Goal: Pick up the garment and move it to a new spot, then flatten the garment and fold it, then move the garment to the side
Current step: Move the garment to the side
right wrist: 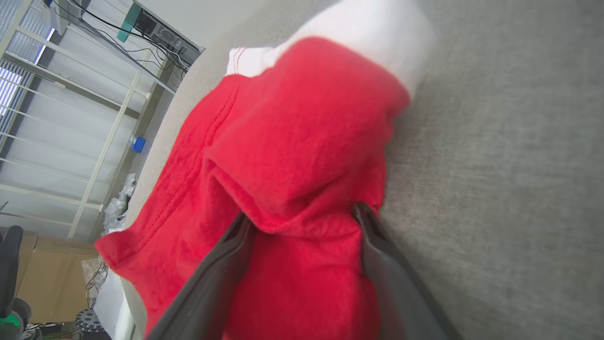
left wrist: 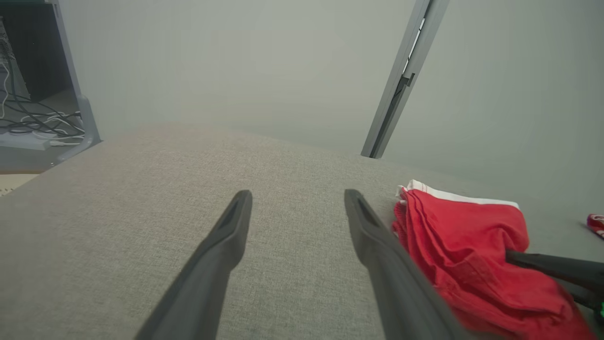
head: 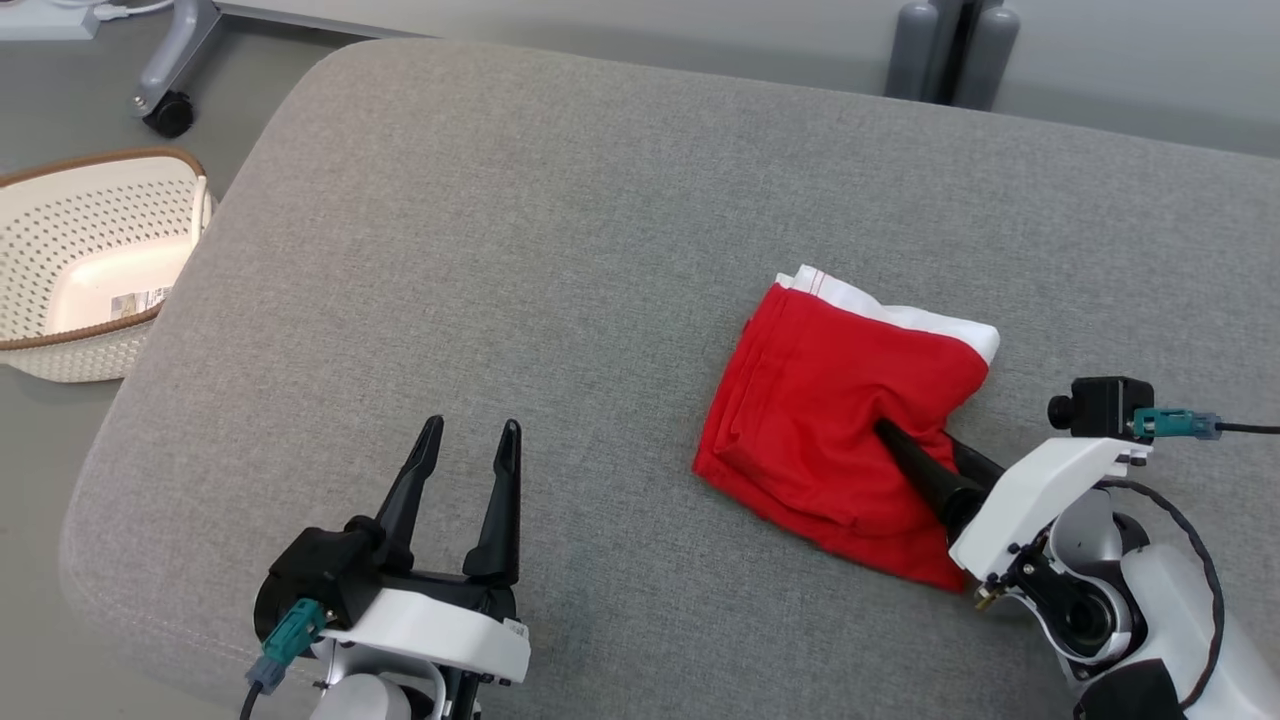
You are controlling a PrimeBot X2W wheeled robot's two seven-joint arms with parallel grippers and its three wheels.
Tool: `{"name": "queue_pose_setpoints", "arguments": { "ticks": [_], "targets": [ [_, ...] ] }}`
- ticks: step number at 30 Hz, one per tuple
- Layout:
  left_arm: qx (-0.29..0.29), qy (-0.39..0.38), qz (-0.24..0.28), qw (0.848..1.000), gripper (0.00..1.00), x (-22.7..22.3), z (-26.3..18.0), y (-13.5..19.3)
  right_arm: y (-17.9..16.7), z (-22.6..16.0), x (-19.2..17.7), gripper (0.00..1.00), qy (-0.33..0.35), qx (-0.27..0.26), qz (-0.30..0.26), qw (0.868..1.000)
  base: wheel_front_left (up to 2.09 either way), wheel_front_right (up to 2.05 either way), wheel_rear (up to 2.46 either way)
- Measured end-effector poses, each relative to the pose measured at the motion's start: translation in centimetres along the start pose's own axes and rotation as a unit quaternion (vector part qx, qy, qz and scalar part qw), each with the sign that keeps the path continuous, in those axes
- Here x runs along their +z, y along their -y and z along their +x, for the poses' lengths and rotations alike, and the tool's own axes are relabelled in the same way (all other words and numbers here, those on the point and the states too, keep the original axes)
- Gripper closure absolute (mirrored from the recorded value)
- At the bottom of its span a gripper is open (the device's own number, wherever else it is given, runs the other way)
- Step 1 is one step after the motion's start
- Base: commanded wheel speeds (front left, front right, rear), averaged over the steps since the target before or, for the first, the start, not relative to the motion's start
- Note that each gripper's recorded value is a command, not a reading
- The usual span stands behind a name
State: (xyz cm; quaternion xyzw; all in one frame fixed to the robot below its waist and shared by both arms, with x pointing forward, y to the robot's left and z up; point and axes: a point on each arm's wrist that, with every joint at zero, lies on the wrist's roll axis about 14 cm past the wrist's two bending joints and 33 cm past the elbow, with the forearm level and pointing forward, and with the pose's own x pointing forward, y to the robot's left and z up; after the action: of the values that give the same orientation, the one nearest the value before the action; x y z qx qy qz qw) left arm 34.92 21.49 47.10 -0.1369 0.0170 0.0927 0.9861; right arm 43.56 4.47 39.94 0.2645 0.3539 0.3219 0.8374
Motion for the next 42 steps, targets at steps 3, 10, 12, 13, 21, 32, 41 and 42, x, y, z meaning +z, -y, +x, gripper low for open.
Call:
{"name": "queue_pose_setpoints", "arguments": {
  "ticks": [3,10,12,13,21,32,41,42],
  "targets": [
    [0.007,0.002,-0.001,1.000,0.00,0.2,0.0,-0.4,-0.5,1.0,0.0,0.00,-0.002,0.009,0.000,1.000,0.00,0.00,0.00],
    [0.016,0.001,0.002,1.000,0.00,0.2,0.0,-0.9,-1.0,2.4,0.1,1.00,-0.005,0.018,-0.016,1.000,0.00,0.00,0.00],
    [0.017,0.001,0.002,1.000,0.00,0.2,0.0,-0.9,-1.0,2.4,0.2,1.00,-0.003,0.017,-0.020,1.000,0.00,0.00,0.00],
    [0.018,0.002,0.002,1.000,0.00,0.2,0.0,-0.9,-0.8,2.3,0.2,1.00,-0.002,0.016,-0.021,1.000,0.00,0.00,0.00],
    [-0.001,0.005,-0.003,1.000,0.00,0.3,0.6,0.2,0.2,0.7,0.5,1.00,0.009,-0.001,-0.068,0.998,0.00,0.00,0.00],
    [-0.057,0.012,-0.021,0.998,0.00,0.5,1.9,3.7,4.4,-5.5,5.3,1.00,0.030,-0.070,-0.208,0.975,0.00,0.00,0.00],
    [-0.102,-0.002,-0.046,0.994,0.00,-0.5,3.9,7.2,10.1,-13.3,11.7,1.00,0.036,-0.171,-0.258,0.950,0.00,0.00,0.00],
    [-0.105,-0.005,-0.047,0.993,0.00,-0.7,4.1,7.3,10.7,-13.9,12.3,1.00,0.036,-0.181,-0.260,0.948,0.00,0.00,0.00]
  ]
}}
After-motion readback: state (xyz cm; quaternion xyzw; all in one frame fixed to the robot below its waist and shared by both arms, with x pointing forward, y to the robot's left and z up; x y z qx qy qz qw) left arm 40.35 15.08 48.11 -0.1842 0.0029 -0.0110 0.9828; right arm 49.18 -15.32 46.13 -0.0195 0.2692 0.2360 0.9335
